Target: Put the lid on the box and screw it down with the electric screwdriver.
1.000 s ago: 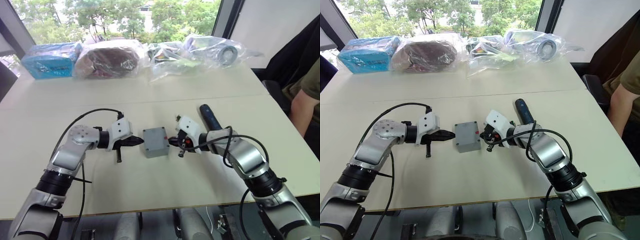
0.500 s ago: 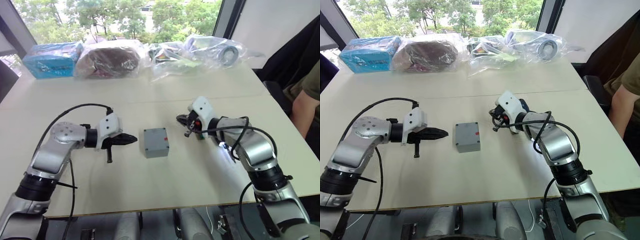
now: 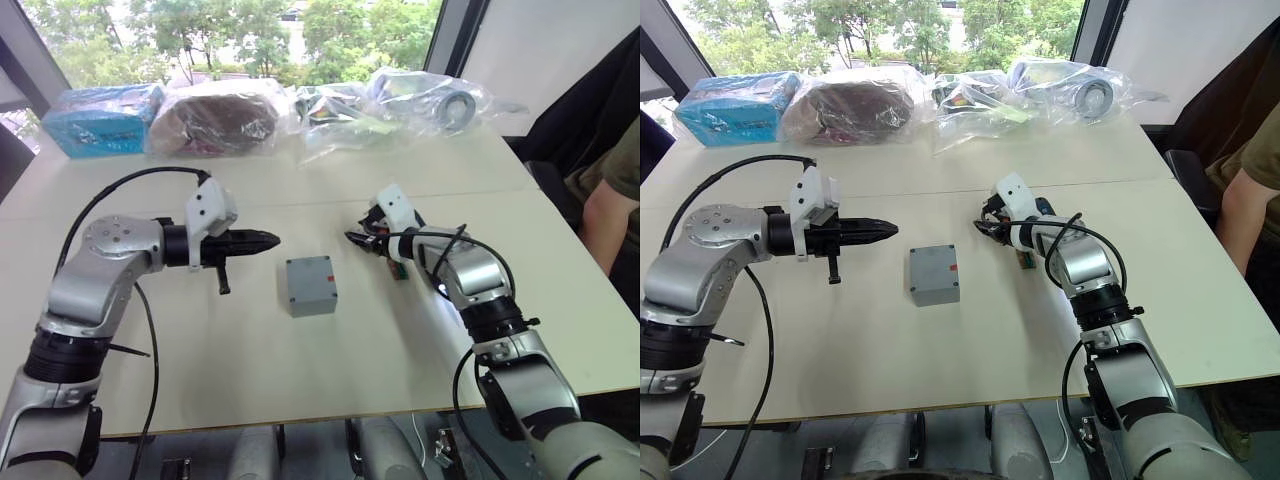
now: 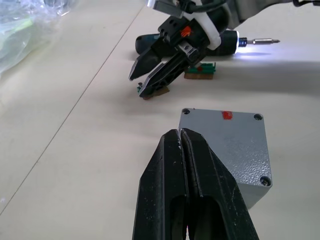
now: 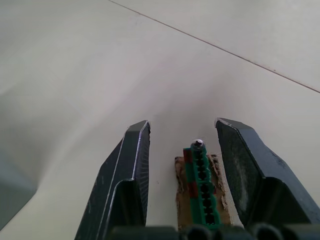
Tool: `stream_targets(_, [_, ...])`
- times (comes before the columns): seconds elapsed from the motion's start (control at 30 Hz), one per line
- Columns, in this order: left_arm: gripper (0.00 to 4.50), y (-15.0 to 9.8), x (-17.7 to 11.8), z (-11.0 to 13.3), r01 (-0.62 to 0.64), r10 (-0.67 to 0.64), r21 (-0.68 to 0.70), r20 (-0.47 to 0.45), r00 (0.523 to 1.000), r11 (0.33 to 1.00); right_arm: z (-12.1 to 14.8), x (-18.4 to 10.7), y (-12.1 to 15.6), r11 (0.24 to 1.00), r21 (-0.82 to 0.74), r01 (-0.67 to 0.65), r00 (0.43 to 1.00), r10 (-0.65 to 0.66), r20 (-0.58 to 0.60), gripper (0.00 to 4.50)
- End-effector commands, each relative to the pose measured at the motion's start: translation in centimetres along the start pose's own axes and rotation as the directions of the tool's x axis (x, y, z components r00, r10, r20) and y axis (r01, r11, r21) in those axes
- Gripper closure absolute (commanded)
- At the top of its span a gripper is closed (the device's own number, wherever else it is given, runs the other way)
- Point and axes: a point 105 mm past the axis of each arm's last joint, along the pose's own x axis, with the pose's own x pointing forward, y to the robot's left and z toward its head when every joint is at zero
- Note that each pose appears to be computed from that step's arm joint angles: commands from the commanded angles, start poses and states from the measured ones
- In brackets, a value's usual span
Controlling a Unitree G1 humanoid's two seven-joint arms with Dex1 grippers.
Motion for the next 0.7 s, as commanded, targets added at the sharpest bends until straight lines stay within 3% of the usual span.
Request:
stream_targets(0.03, [4.50,0.05,-0.24,1.43,-0.011,0.010,0.045,0.025,1.000,0.999,1.75,-0.02,-0.31,1.000,-0.015,0.010,0.998,-0.009,0.055,2.39])
stream_targets(0.43, [4.50,-0.05,0.03,1.48,-0.006,0.005,0.045,0.027,1.000,0.999,1.45,0.00,-0.50,1.000,0.014,0.011,0.999,-0.012,0.049,2.39])
stream_targets(0.57, [4.50,-0.07,0.10,1.45,-0.005,0.004,0.044,0.026,1.000,0.999,1.36,0.00,-0.59,1.000,0.017,0.015,0.999,-0.016,0.041,4.12])
stream_targets(0.6, [4.50,-0.07,0.11,1.46,-0.005,0.004,0.044,0.027,1.000,0.999,1.36,0.00,-0.59,1.000,0.017,0.015,0.999,-0.016,0.040,4.36])
stream_targets(0.7, [4.50,-0.06,0.13,1.45,-0.006,0.005,0.043,0.027,1.000,0.999,1.47,0.01,-0.61,1.000,0.017,0.015,0.999,-0.016,0.041,4.44])
